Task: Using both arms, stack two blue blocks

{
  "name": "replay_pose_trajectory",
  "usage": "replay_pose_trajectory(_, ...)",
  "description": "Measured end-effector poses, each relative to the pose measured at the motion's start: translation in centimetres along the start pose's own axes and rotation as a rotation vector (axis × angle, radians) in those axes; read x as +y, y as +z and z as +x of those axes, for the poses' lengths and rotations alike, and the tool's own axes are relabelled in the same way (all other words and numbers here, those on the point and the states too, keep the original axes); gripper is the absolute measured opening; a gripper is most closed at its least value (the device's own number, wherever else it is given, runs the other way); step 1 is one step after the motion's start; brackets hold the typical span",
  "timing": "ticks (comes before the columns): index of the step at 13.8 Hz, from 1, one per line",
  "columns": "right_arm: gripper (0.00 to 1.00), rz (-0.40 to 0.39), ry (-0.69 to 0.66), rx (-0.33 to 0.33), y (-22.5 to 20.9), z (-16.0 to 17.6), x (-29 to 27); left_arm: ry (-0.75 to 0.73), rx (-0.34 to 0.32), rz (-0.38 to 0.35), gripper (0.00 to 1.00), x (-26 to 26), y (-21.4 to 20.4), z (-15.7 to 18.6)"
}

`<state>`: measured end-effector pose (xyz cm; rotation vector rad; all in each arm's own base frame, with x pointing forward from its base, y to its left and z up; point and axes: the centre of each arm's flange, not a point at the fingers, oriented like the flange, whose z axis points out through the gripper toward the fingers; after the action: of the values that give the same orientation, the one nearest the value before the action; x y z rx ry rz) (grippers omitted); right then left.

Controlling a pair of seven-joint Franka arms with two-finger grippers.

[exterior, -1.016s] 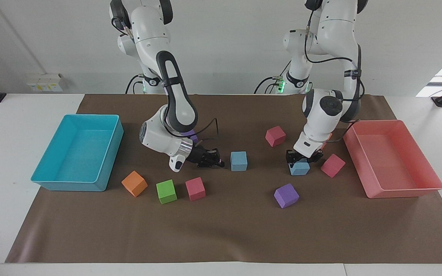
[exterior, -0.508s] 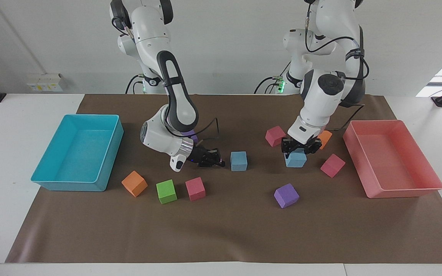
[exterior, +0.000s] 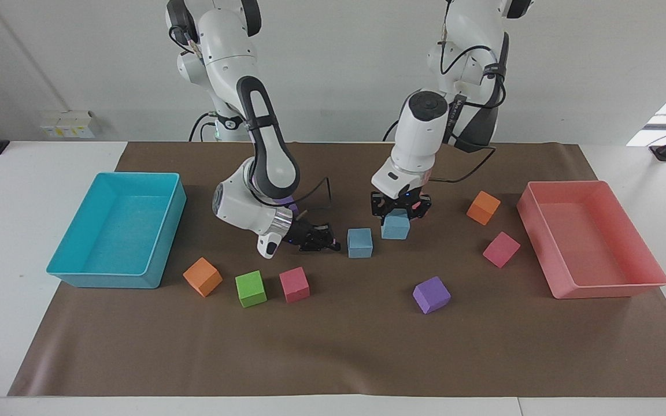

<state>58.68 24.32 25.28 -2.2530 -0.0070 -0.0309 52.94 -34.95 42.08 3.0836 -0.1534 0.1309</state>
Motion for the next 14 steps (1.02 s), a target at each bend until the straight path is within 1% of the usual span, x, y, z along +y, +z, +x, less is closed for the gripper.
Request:
replay_pose_trajectory(3,0.01,0.000,0.000,-0.001,0.0,0.0,0.0,-0.014,-0.005,-0.004,0.58,3.3,1.4,0.0)
replay_pose_trajectory(6,0.01,0.000,0.000,-0.001,0.0,0.0,0.0,-0.015,-0.023,0.012,0.58,5.6,4.0,-0.2)
replay_pose_trajectory(9,0.01,0.000,0.000,-0.001,0.0,0.0,0.0,-0.025,-0.014,0.031,0.58,5.9,5.2,0.3)
replay_pose_trajectory(14,0.01,0.000,0.001,-0.001,0.0,-0.1,0.0,-0.056,-0.019,0.043,0.58,5.3,4.6,0.7)
